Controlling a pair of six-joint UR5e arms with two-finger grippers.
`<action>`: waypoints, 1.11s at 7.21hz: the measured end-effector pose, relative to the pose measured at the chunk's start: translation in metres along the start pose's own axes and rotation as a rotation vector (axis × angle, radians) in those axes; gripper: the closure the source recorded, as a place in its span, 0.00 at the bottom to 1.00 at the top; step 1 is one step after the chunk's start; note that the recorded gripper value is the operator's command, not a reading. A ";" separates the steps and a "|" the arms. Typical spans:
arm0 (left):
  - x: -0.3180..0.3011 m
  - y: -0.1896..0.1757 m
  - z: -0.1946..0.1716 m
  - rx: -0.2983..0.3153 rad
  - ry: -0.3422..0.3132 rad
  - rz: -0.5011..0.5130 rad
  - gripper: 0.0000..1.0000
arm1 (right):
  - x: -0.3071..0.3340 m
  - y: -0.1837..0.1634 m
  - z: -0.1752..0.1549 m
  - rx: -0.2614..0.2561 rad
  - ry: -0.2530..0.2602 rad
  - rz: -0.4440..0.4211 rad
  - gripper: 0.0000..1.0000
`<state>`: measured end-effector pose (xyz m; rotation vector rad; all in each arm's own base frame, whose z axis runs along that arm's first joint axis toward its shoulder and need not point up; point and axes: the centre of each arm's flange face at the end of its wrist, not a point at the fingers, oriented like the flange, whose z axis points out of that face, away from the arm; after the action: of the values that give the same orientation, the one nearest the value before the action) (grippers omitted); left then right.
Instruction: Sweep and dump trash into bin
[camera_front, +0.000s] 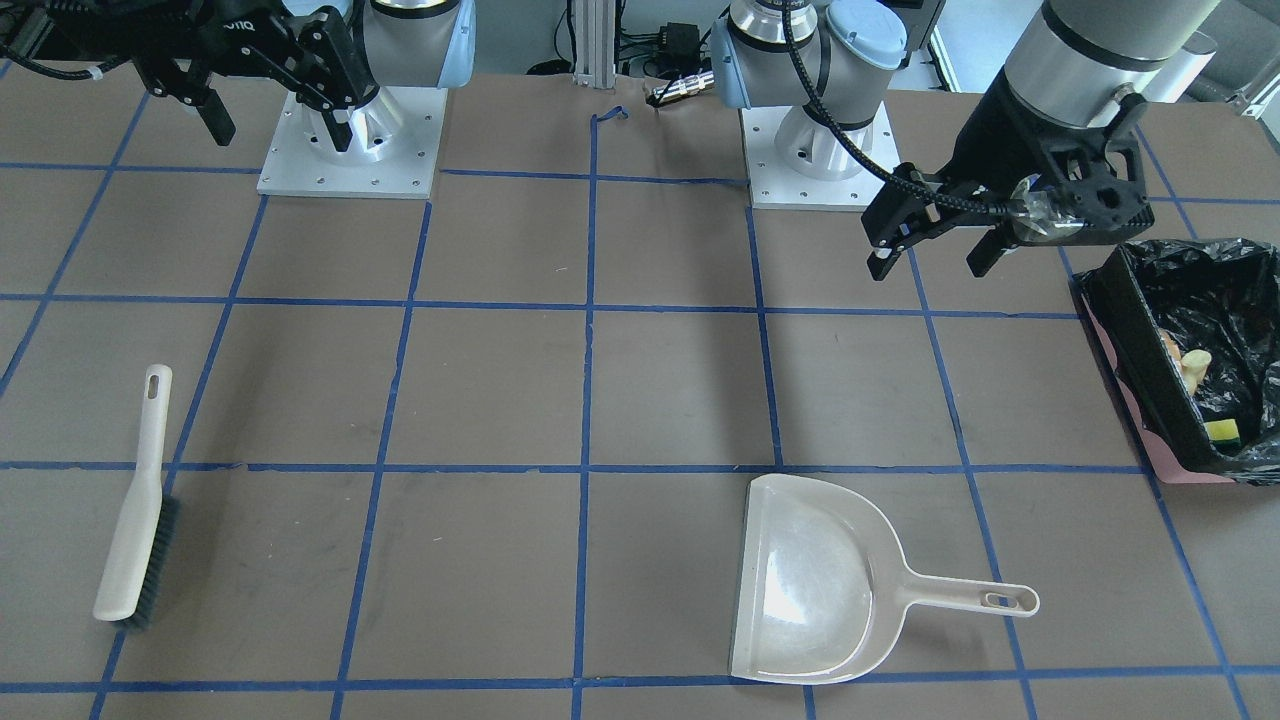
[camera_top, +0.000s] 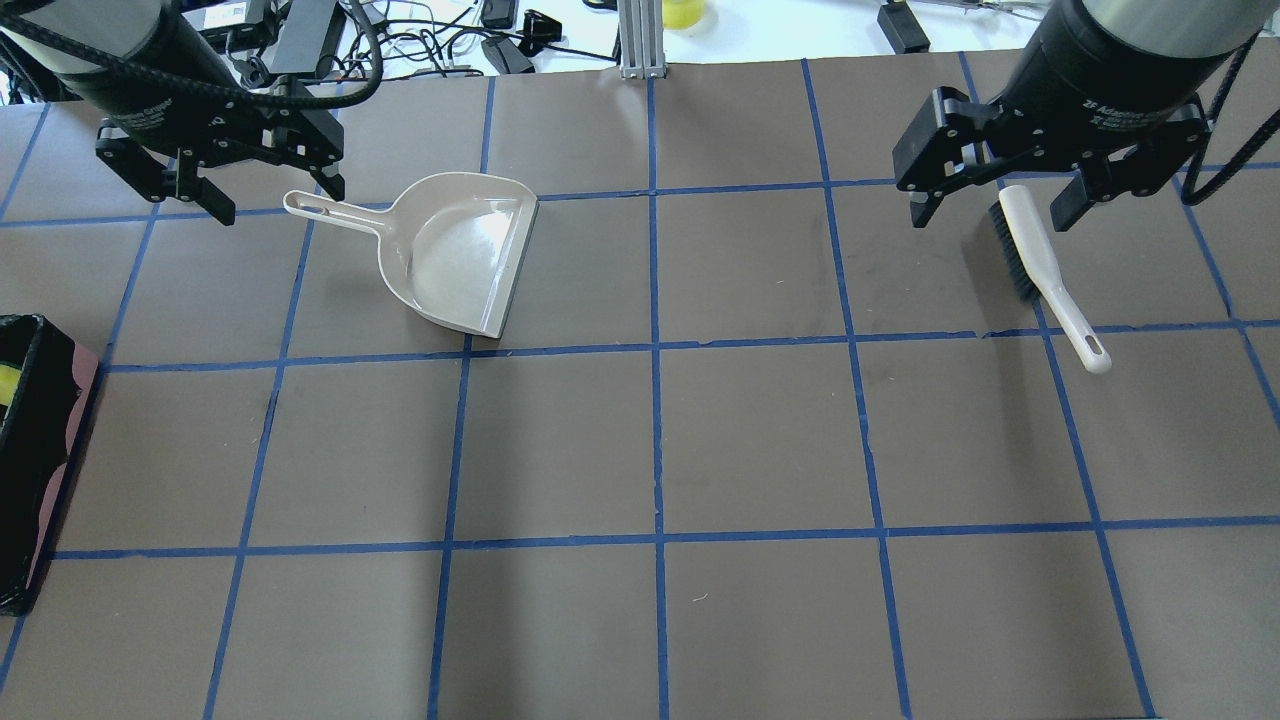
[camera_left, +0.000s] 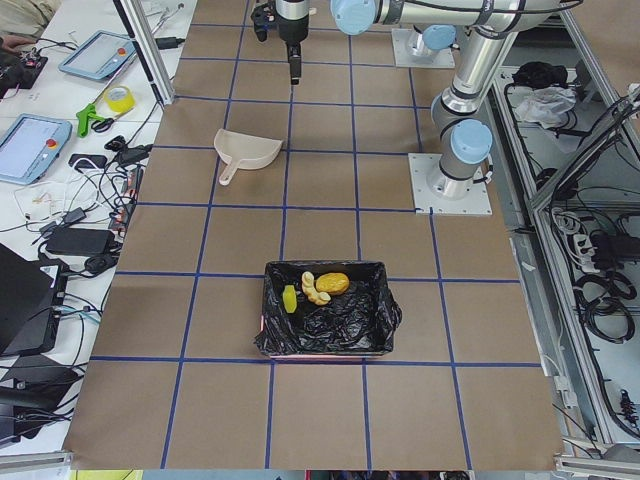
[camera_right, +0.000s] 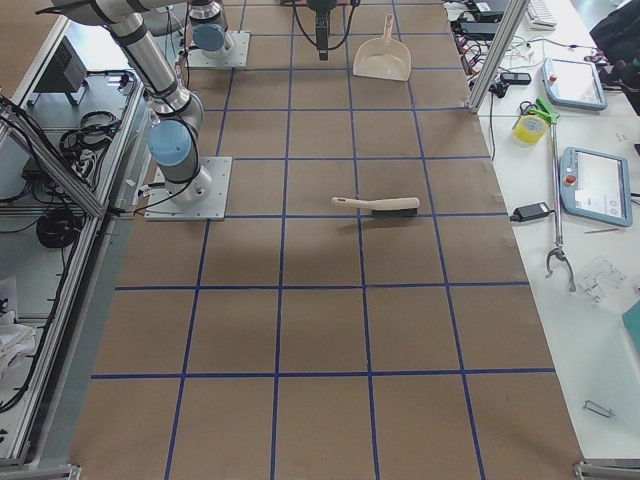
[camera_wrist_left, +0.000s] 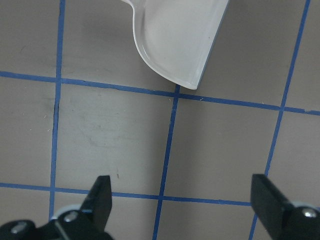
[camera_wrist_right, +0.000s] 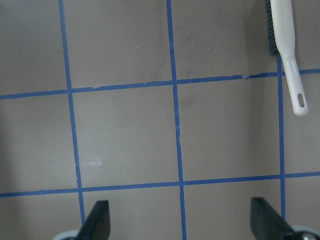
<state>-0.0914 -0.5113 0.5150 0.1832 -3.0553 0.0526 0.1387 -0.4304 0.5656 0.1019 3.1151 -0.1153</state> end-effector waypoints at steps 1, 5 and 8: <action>0.015 0.003 0.003 -0.004 -0.007 0.019 0.00 | 0.000 -0.001 0.000 0.001 0.001 -0.001 0.00; 0.032 0.007 0.007 -0.008 -0.013 0.027 0.00 | 0.000 -0.001 0.001 0.001 0.001 -0.004 0.00; 0.032 0.011 0.004 -0.001 -0.015 0.025 0.00 | 0.000 -0.001 0.001 -0.004 0.002 -0.004 0.00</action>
<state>-0.1243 -0.5047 0.5132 0.1455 -3.0725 0.0513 0.1385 -0.4311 0.5644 0.0960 3.1175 -0.1091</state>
